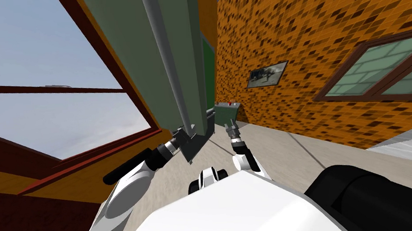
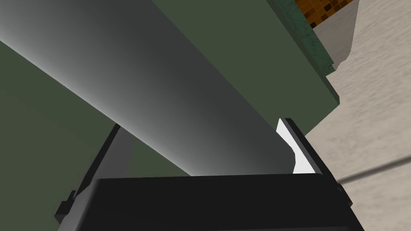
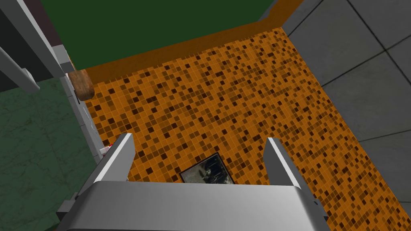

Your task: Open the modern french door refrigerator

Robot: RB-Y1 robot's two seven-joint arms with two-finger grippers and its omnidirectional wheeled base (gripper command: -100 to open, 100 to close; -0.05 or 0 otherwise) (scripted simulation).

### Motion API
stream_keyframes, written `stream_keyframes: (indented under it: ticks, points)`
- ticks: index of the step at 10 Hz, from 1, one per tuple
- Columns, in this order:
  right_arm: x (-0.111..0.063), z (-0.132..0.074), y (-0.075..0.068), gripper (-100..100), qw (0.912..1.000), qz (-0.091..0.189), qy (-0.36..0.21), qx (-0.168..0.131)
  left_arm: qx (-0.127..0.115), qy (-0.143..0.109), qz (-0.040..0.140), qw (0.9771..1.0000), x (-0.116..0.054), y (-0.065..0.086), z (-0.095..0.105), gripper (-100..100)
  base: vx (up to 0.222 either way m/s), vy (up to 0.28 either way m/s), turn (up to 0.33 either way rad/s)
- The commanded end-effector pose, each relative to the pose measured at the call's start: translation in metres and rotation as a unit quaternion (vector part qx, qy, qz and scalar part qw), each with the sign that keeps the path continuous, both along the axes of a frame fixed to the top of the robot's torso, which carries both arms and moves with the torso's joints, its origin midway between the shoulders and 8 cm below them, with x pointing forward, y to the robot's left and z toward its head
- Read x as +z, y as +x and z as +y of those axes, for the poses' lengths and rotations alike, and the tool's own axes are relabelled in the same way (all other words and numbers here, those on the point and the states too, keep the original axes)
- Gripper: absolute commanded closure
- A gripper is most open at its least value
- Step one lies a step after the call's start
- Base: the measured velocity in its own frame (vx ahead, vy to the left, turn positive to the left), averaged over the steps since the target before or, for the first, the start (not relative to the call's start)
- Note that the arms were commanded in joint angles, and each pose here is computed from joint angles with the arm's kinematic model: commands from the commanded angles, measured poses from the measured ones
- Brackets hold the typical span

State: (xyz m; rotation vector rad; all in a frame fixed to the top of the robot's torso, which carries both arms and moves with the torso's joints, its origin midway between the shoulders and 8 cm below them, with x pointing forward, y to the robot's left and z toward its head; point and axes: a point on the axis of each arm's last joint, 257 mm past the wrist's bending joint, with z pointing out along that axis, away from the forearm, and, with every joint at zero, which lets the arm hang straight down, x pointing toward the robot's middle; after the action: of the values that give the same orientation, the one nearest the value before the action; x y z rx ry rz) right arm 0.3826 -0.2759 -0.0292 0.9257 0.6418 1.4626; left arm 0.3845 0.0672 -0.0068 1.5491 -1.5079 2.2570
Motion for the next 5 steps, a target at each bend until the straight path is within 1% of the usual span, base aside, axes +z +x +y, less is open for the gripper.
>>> stream_keyframes:
  ticks: [1,3,4,5]
  points:
    - [0.000,0.000,0.000,0,1.0000,0.000,0.000,0.000,0.011,0.001,-0.002,0.9999,0.015,0.020,0.017,-100,-0.076,-0.074,-0.090]
    - [0.000,0.000,0.000,0,1.0000,0.000,0.000,0.000,0.020,0.000,-0.002,0.9998,0.028,0.035,0.032,-100,-0.078,-0.062,-0.098]
    - [0.000,0.000,0.000,0,1.0000,0.000,0.000,0.000,0.020,0.000,-0.002,0.9998,0.028,0.036,0.033,-100,-0.051,-0.037,-0.031]
    - [0.000,0.000,0.000,0,1.0000,0.000,0.000,0.000,0.025,-0.001,-0.003,0.9997,0.036,0.043,0.041,-100,-0.056,-0.024,-0.063]
